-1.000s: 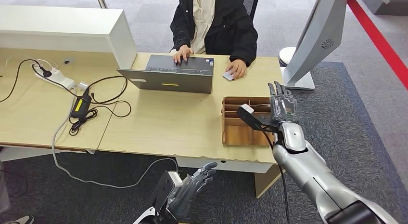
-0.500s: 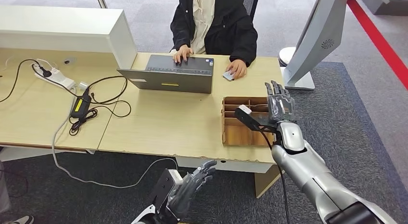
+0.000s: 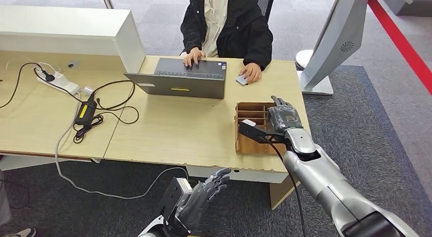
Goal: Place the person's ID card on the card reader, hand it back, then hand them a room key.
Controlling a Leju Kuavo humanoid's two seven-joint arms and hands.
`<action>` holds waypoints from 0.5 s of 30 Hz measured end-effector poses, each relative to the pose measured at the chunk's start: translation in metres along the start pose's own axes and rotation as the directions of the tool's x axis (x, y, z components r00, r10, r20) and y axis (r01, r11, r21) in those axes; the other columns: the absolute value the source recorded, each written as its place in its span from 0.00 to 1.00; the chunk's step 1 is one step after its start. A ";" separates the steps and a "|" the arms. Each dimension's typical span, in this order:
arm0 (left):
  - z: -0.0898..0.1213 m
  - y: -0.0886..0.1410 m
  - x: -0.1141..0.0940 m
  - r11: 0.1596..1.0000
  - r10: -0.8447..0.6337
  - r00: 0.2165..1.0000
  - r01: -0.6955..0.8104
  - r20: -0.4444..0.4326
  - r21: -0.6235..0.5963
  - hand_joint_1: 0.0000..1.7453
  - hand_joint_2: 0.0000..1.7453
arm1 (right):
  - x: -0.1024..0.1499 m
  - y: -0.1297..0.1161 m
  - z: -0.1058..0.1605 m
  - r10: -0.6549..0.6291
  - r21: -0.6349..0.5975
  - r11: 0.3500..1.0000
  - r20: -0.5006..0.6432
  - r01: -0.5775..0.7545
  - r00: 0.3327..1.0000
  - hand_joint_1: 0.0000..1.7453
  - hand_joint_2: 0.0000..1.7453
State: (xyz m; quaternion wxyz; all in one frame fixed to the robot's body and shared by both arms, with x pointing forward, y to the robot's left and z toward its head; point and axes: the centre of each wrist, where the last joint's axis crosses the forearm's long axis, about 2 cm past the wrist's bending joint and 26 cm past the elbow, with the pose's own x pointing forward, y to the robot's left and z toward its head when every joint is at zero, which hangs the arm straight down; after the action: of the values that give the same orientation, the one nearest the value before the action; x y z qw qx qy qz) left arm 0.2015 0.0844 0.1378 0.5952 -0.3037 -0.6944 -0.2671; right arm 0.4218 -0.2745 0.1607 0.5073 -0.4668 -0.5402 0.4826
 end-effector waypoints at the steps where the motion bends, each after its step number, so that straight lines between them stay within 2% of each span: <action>1: 0.000 0.000 0.000 1.000 -0.001 1.000 0.001 0.001 0.000 0.00 0.00 | 0.000 0.000 0.000 -0.002 0.000 1.000 0.004 0.002 1.000 1.00 1.00; 10: 0.001 -0.001 -0.001 1.000 -0.008 1.000 0.008 0.001 -0.008 0.00 0.00 | 0.002 0.001 0.001 0.008 -0.015 1.000 0.021 -0.008 1.000 1.00 1.00; 12: 0.001 -0.001 -0.001 1.000 -0.010 1.000 0.010 0.000 -0.011 0.00 0.00 | 0.002 0.001 0.001 0.014 -0.032 0.999 0.024 -0.013 1.000 0.97 1.00; 15: 0.001 -0.002 -0.001 1.000 -0.015 1.000 0.015 0.000 -0.018 0.00 0.00 | 0.004 0.000 0.001 0.018 -0.067 0.998 0.030 -0.016 0.999 0.25 1.00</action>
State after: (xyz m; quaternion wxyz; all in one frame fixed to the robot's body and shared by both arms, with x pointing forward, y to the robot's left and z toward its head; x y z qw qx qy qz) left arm 0.1995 0.0842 0.1363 0.5906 -0.3038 -0.6942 -0.2775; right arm 0.4206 -0.2710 0.1615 0.4788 -0.4807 -0.5597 0.4758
